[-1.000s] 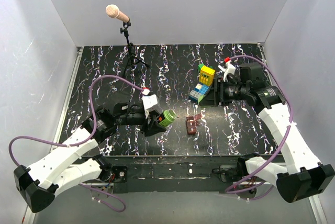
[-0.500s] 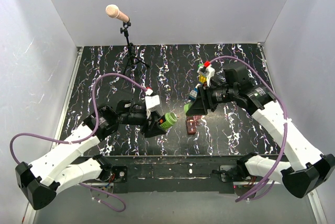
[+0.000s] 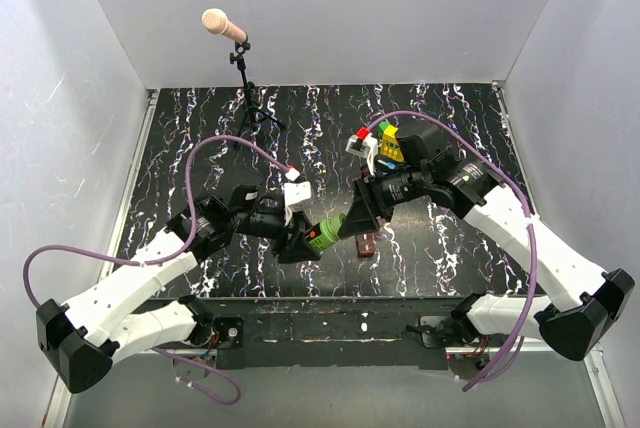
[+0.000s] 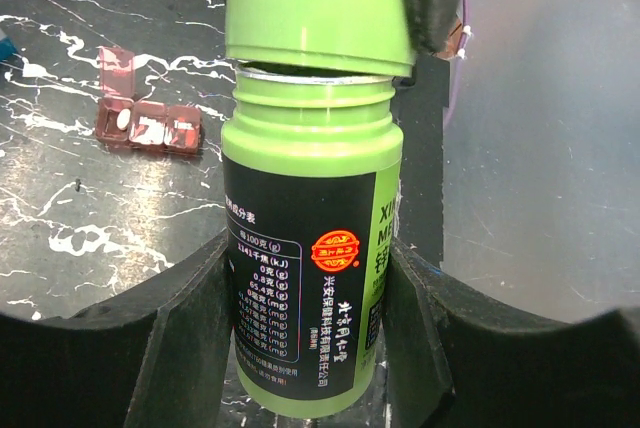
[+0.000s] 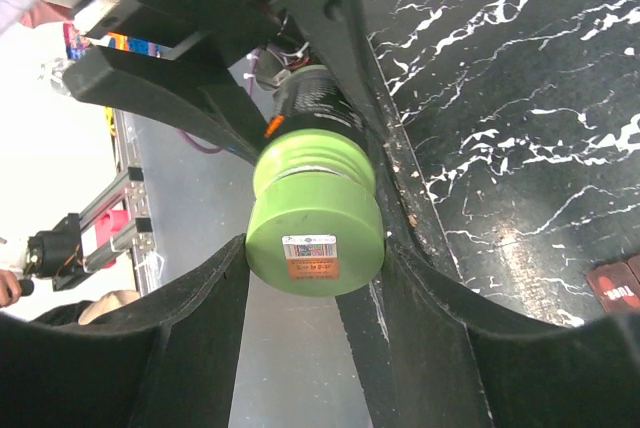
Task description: Sort the pills into containers
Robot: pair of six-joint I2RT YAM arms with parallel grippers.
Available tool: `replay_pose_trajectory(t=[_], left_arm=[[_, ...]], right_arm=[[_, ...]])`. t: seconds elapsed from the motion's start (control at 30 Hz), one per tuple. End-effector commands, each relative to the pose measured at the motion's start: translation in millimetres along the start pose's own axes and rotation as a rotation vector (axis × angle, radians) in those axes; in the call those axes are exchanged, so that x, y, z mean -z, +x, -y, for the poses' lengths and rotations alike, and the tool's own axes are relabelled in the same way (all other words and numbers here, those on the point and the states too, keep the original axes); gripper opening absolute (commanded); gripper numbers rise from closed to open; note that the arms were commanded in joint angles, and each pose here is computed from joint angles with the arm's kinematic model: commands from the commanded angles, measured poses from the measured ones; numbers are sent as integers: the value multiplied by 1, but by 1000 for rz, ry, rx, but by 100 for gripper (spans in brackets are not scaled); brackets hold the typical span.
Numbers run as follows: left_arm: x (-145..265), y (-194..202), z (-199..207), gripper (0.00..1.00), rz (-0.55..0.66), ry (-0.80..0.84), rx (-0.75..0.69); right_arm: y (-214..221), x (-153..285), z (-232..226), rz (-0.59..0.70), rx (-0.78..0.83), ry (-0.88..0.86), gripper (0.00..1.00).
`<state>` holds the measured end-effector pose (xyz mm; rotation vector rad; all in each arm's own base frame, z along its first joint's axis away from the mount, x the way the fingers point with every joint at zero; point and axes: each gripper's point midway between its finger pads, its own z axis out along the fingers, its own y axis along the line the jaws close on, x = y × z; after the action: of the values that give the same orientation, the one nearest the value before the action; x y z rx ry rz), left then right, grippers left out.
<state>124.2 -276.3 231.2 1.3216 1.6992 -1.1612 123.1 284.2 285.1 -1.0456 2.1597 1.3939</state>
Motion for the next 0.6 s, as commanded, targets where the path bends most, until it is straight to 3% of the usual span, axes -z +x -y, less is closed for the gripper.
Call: replay_pose_trajectory(t=[0.0, 0.57], left_arm=[[6, -26, 10, 0, 57, 45, -53], [7, -37, 13, 0, 113, 46, -69]], right_arm=[[-22, -1, -25, 37, 97, -82, 32], [-21, -9, -30, 18, 116, -108, 32]])
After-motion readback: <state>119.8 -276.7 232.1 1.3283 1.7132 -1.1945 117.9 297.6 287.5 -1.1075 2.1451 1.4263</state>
